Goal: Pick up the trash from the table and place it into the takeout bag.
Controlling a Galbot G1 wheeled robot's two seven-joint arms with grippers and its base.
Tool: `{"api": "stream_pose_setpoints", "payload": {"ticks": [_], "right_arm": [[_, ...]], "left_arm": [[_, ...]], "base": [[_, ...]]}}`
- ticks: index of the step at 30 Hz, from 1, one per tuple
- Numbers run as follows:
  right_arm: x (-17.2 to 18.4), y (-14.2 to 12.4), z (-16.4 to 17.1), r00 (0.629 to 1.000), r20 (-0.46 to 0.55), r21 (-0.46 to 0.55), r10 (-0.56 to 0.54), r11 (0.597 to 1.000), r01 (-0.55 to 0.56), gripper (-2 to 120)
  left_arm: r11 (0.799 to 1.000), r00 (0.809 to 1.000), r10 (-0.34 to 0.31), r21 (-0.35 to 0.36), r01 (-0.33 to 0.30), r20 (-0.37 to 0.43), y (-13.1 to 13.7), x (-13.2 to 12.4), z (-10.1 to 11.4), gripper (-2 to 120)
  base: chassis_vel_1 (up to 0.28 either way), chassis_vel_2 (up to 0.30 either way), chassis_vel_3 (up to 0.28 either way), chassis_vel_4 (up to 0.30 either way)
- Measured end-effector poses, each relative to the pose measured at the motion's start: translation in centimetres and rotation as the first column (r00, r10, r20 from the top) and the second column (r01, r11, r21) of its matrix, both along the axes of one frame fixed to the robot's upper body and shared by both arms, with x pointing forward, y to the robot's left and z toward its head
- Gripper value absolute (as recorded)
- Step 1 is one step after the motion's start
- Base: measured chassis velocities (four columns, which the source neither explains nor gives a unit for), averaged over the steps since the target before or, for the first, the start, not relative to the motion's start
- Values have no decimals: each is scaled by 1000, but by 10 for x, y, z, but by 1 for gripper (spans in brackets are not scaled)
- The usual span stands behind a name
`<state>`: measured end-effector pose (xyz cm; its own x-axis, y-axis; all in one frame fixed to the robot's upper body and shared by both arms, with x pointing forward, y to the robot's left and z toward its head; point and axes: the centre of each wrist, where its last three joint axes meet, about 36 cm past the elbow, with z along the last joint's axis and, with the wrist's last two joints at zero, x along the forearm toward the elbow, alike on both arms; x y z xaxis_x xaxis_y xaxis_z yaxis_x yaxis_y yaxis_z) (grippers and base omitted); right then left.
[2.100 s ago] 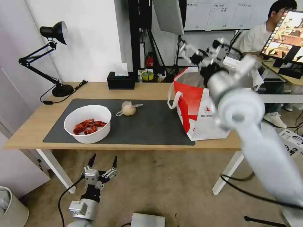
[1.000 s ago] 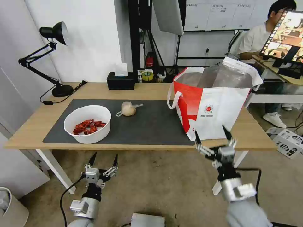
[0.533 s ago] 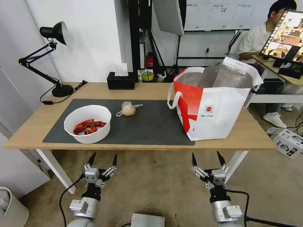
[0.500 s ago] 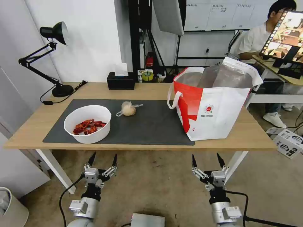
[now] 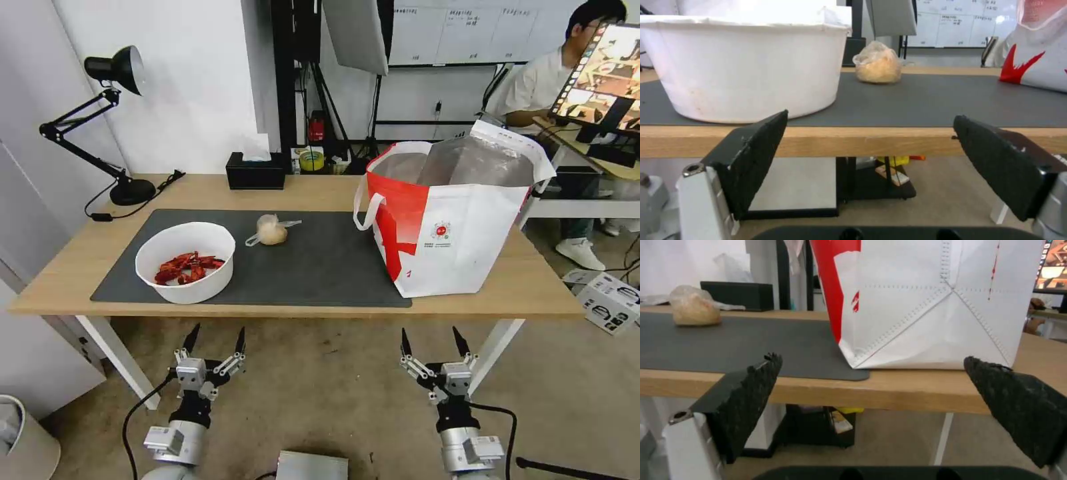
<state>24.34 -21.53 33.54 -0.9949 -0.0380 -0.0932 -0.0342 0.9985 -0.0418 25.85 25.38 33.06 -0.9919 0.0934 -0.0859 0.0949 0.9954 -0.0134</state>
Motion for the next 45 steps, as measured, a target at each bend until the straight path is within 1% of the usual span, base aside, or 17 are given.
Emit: {"api": "stream_pose_setpoints", "payload": {"ticks": [4, 10, 14, 16, 17, 18, 21, 25, 27, 29, 32, 33, 35, 36, 38, 42, 45], "right_arm": [[2, 3, 4, 1000, 2, 24, 21, 1000, -21, 100], [15, 13, 22, 994, 18, 92, 105, 990, -106, 100], [44, 21, 47, 984, 26, 115, 175, 977, -177, 100], [47, 21, 49, 983, 26, 117, 181, 976, -183, 100], [61, 25, 62, 977, 16, 136, 212, 968, -212, 100], [61, 25, 62, 977, 16, 136, 212, 968, -212, 100], [90, 33, 81, 964, -21, 162, 266, 952, -259, 100], [110, 36, 89, 953, -53, 167, 298, 944, -286, 100], [134, 45, 101, 936, -97, 179, 337, 931, -317, 100], [138, 47, 102, 934, -105, 179, 342, 930, -321, 100], [174, 64, 107, 917, -143, 179, 373, 921, -347, 100], [174, 64, 107, 917, -143, 179, 373, 921, -347, 100], [197, 77, 110, 910, -164, 190, 380, 918, -349, 100], [197, 77, 110, 910, -164, 190, 380, 918, -349, 100], [218, 89, 111, 906, -167, 173, 388, 917, -360, 100], [237, 102, 109, 901, -179, 157, 394, 916, -369, 100], [263, 122, 103, 890, -208, 142, 405, 913, -382, 100]], "left_arm": [[1000, 1000, 2, 1, -2, -1, 1, -1, 0, 100], [1000, 1000, 6, 5, -6, 0, 3, -1, 0, 100], [1000, 1000, 9, 6, -9, 0, 3, -2, 0, 100], [1000, 1000, 9, 5, -9, 0, 3, -2, 0, 100], [1000, 1000, 10, 5, -10, -1, 3, -2, 0, 100], [1000, 1000, 10, 5, -10, -1, 3, -2, 0, 100], [1000, 1000, 9, 6, -9, 0, 3, -2, 0, 100], [1000, 1000, 10, 6, -10, 0, 3, -2, 1, 100], [1000, 1000, 13, 7, -13, -1, 4, -3, 0, 100], [1000, 1000, 14, 7, -14, -2, 4, -3, 0, 100], [1000, 1000, 19, 8, -19, -3, 5, -3, 0, 100], [1000, 1000, 19, 8, -19, -3, 5, -3, 0, 100], [1000, 1000, 23, 7, -23, -3, 5, -4, 0, 100], [1000, 1000, 23, 7, -23, -3, 5, -4, 0, 100], [1000, 1000, 25, 6, -25, -6, 5, -4, -1, 100], [1000, 1000, 27, 5, -27, -7, 5, -4, -2, 100], [1000, 1000, 29, 3, -29, -7, 5, -3, -3, 100]], "base": [[0, 0, 0, 0], [0, 0, 0, 0], [0, 0, 0, 0], [0, 0, 0, 0], [0, 0, 0, 0], [0, 0, 0, 0], [0, 0, 0, 0], [0, 0, 0, 0], [0, 0, 0, 0], [0, 0, 0, 0], [0, 0, 0, 0], [0, 0, 0, 0], [0, 0, 0, 0], [0, 0, 0, 0], [0, 0, 0, 0], [0, 0, 0, 0], [0, 0, 0, 0]]}}
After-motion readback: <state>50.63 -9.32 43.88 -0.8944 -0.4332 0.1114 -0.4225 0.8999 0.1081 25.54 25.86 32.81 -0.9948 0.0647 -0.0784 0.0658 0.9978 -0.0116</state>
